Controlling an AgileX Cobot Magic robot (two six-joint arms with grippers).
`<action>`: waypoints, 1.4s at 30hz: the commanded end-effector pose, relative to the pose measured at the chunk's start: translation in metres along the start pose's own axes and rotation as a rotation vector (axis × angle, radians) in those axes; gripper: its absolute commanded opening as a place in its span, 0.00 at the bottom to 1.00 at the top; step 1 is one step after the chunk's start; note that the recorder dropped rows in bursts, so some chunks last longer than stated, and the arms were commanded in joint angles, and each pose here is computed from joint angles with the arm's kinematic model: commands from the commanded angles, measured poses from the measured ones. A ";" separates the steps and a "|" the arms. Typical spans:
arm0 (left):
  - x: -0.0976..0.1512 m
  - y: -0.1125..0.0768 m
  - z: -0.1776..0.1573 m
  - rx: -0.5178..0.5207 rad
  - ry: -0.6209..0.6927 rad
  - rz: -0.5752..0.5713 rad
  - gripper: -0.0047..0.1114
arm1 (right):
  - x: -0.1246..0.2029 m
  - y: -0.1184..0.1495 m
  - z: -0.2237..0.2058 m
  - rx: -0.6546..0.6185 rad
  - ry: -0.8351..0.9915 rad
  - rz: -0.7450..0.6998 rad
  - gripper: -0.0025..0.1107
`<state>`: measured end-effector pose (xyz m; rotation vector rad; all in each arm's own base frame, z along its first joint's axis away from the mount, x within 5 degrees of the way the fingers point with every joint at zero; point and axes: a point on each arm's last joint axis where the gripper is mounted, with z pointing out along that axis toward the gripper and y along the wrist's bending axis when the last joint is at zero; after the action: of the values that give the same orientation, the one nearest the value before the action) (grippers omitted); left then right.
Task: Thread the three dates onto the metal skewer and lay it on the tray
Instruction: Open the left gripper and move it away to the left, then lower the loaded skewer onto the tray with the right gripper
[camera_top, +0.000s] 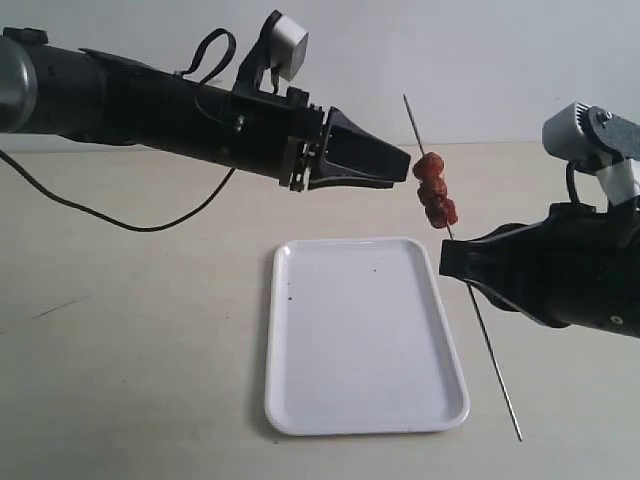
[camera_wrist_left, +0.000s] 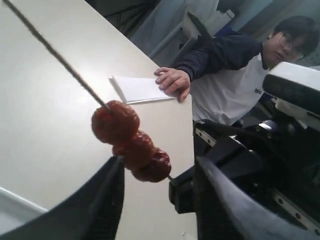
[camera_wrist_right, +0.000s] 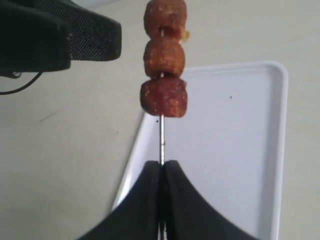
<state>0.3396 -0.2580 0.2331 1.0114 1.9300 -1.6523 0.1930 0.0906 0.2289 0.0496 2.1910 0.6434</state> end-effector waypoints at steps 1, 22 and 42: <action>0.006 0.004 -0.011 -0.037 0.089 0.037 0.42 | -0.003 0.000 0.000 0.002 -0.009 -0.055 0.02; 0.071 0.026 -0.039 -0.597 0.161 -0.190 0.04 | 0.014 0.001 0.001 -0.065 0.064 0.003 0.02; 0.147 -0.083 -0.101 -0.838 -0.037 0.222 0.04 | 0.039 -0.026 0.044 0.128 0.247 0.145 0.02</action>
<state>0.2054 -0.1304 0.1973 0.7929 2.1284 -0.6193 0.1981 0.1011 0.1736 0.1483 2.4656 0.6956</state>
